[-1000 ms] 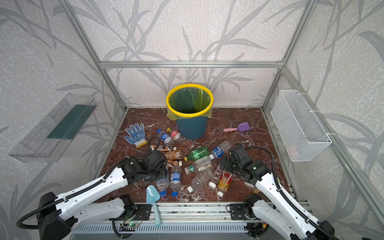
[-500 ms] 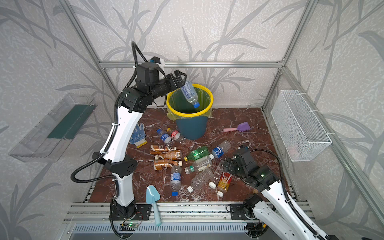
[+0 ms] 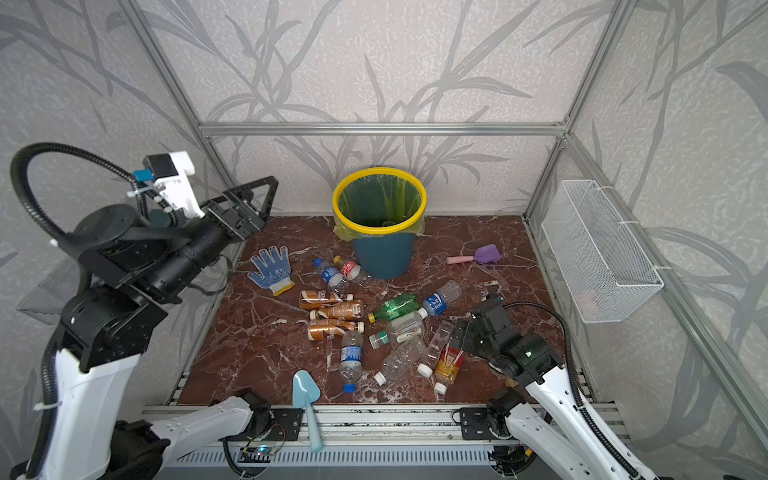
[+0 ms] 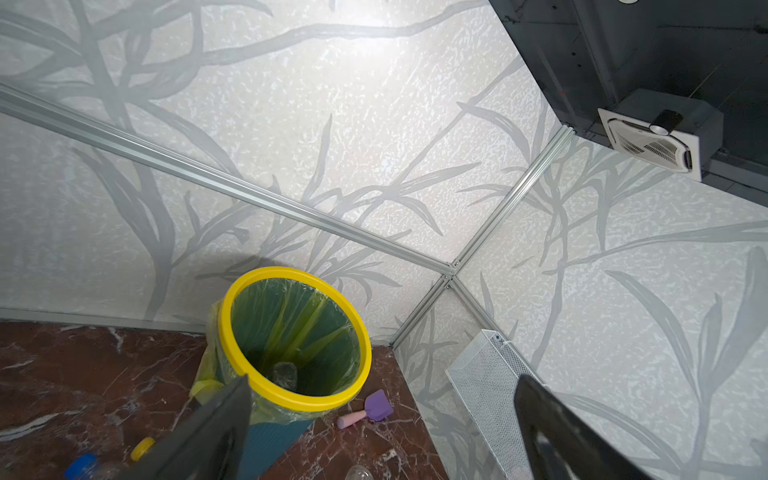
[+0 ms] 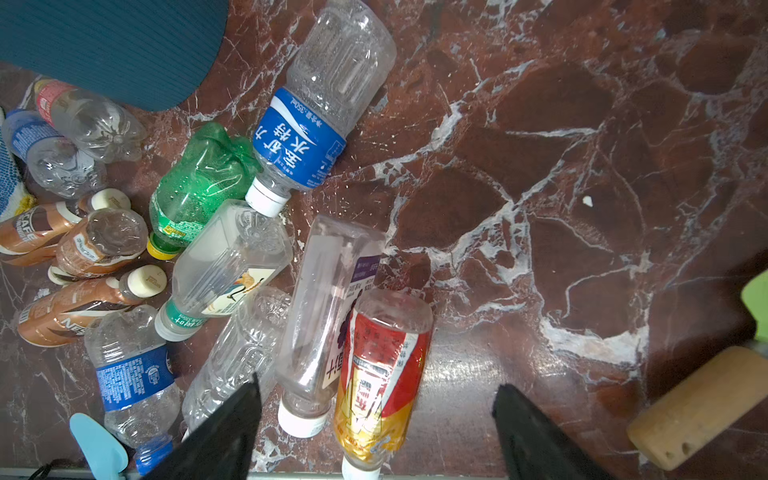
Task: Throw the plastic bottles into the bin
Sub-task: 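Bring the left gripper back down over the bottle pile, then lower the right gripper onto the red-yellow label bottle and close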
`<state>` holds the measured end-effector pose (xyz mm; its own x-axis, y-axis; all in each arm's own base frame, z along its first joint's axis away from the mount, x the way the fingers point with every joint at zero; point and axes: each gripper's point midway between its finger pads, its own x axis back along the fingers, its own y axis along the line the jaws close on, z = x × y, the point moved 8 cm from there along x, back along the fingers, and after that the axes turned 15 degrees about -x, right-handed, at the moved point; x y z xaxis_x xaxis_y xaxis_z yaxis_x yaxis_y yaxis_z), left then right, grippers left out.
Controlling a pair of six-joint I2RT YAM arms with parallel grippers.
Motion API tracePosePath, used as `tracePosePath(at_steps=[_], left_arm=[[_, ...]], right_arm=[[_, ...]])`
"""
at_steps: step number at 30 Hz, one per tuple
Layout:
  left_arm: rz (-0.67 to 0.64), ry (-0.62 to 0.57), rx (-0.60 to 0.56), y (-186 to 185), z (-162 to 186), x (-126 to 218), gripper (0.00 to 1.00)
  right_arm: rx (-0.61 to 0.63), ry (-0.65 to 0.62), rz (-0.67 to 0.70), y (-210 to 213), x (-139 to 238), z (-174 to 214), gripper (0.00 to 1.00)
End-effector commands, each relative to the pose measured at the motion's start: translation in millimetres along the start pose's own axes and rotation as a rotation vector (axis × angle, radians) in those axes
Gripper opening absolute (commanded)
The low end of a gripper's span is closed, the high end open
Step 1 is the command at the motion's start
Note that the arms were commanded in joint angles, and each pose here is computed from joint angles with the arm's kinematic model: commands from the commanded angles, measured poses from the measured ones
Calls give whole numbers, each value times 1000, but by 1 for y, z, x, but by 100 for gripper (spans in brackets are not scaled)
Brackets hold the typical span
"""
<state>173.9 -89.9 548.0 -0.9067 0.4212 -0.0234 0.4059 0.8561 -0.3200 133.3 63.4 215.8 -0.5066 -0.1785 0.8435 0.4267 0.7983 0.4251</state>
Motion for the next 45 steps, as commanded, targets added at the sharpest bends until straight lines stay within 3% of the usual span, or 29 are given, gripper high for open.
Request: tracePosePath(at_steps=[1,11,20,25,45], left_arm=[[-112,201,4,24,63,-18,97],[-214,425,113,62,173,12,96],[-295,567,151,85,238,21,95],[-313,604,170,91,256,22,95],[-291,642,227,93,280,23,94]], right_arm=[[-2,33,23,-5,1,4,88],[-65,153,27,-16,-16,24,89],[-125,161,59,-33,-29,34,85],[-161,185,53,-34,-40,39,78],[-224,227,31,-27,-67,43,78]])
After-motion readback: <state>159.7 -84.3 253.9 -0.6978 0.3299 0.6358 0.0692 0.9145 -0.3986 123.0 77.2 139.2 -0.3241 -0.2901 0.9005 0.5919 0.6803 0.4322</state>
